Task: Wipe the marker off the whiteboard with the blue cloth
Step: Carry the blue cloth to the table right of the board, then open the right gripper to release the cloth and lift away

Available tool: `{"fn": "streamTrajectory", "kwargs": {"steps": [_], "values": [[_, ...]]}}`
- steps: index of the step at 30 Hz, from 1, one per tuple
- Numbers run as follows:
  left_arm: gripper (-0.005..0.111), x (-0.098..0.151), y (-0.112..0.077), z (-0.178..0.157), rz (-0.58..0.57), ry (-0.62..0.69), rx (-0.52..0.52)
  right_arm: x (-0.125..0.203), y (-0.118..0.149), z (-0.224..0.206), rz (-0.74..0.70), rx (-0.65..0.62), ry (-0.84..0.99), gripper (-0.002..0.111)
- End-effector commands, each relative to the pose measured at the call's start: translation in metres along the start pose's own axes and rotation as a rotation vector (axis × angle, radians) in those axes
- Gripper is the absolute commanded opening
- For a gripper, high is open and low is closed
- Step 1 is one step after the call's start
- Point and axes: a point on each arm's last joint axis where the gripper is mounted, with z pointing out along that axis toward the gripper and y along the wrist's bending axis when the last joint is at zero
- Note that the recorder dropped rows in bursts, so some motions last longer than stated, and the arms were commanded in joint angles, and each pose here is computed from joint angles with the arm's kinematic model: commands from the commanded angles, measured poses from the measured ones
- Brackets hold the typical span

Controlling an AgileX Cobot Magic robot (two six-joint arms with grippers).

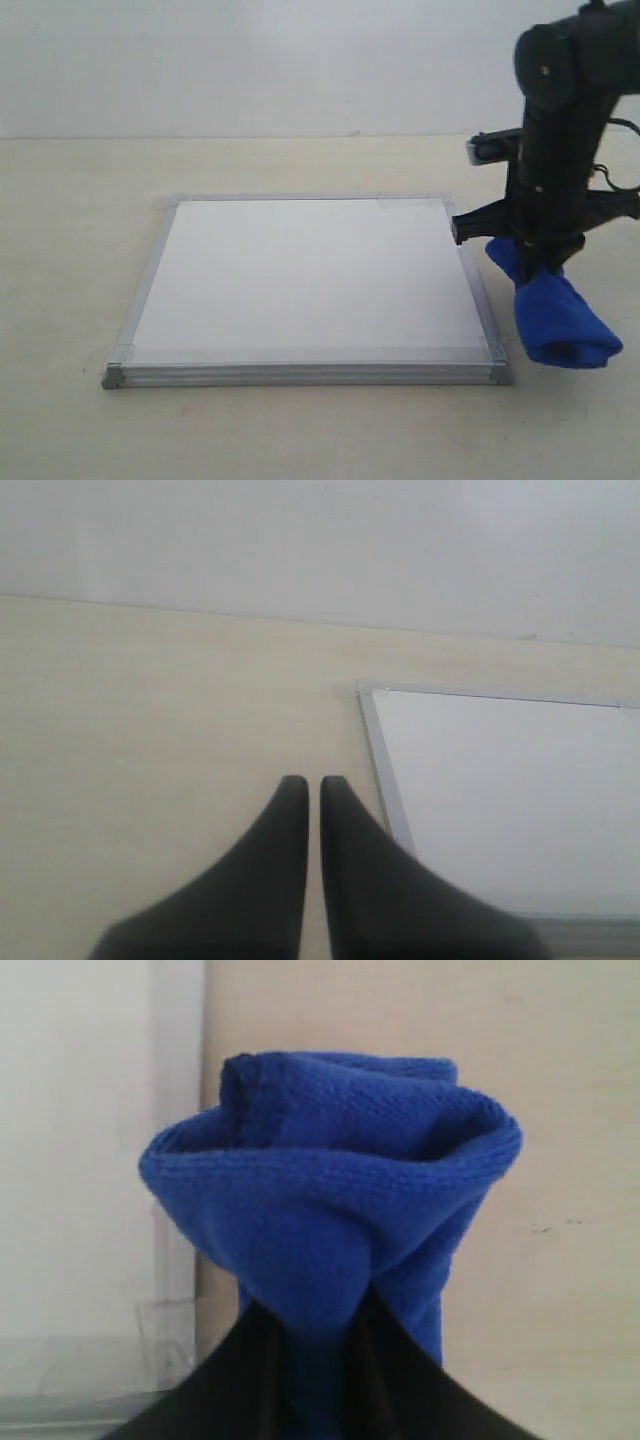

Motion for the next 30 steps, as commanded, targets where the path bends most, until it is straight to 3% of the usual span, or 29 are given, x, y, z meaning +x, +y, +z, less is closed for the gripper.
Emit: {"fn": "streamTrajectory", "kwargs": {"steps": [1, 11, 30], "values": [[0.004, 0.001, 0.000, 0.000, -0.003, -0.003, 0.000, 0.012, -0.020, 0.014, 0.152, -0.119, -0.113, 0.000], [0.004, 0.001, 0.000, 0.000, -0.003, -0.003, 0.000, 0.001, -0.019, 0.029, 0.128, -0.157, -0.252, 0.000], [0.004, 0.001, 0.000, 0.000, -0.003, -0.003, 0.000, 0.003, -0.020, 0.030, 0.001, -0.123, -0.238, 0.000]]}}
